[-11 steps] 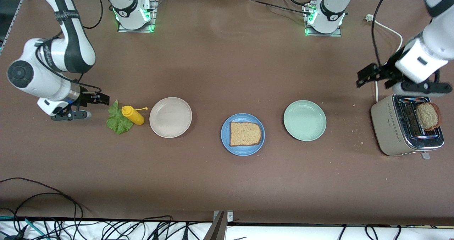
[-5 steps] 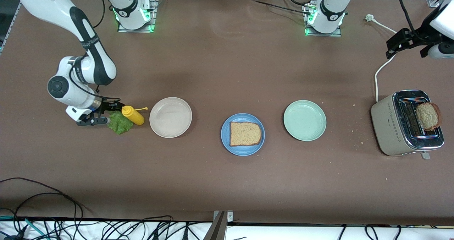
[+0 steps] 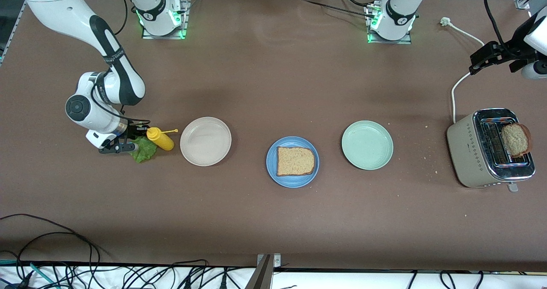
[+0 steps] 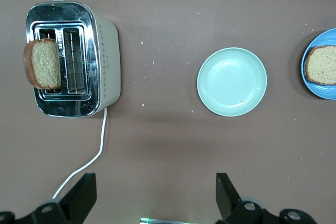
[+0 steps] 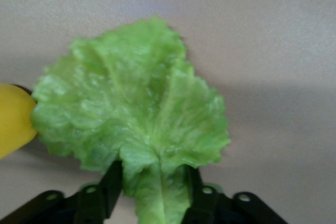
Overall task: Make sandwich in blue plate with both arms
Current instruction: 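Grasp the green lettuce leaf with the right gripper and lift it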
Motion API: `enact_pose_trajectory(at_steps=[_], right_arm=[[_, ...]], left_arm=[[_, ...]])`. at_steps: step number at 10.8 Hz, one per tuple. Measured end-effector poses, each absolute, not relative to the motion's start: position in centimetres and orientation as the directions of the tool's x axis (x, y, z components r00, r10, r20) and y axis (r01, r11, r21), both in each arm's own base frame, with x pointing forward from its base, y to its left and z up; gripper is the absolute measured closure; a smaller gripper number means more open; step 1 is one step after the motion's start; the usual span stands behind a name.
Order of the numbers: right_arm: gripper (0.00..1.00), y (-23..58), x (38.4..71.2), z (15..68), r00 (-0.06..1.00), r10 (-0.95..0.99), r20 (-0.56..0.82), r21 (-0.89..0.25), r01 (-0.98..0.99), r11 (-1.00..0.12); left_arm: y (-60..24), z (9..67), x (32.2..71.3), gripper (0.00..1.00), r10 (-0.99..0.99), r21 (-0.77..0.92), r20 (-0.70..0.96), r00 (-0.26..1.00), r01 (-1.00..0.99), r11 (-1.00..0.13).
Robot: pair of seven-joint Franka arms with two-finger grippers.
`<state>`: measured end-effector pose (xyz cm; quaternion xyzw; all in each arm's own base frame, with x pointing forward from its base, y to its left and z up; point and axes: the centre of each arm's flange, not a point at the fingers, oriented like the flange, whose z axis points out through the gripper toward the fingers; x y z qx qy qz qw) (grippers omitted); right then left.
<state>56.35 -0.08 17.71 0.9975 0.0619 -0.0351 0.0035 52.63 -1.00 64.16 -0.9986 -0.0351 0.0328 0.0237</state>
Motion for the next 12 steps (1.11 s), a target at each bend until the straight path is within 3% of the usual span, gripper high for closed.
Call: enact_pose_trajectory(at_steps=[3, 4, 7, 12], right_arm=[[0.82, -0.1, 56.8, 18.7, 0.991, 0.124, -0.054, 0.004, 0.125, -0.992], [0.89, -0.1, 57.0, 19.2, 0.991, 0.124, -0.053, 0.004, 0.124, -0.992], [0.9, -0.1, 59.6, 24.3, 0.986, 0.123, -0.111, -0.003, 0.123, -0.992], [0.9, 0.5, 64.0, 37.2, 0.97, 0.112, -0.214, -0.051, 0.104, -0.993]], left_arm=[[-0.9, 64.2, 52.6, 0.0, 0.074, -0.05, -0.064, 0.995, 0.071, -0.996], [-0.8, 64.2, 52.6, 0.0, 0.075, -0.05, -0.064, 0.995, 0.072, -0.996], [-0.5, 64.1, 52.7, 0.0, 0.081, -0.05, -0.065, 0.995, 0.077, -0.996], [-0.4, 64.0, 52.8, 0.0, 0.083, -0.05, -0.068, 0.994, 0.08, -0.996]])
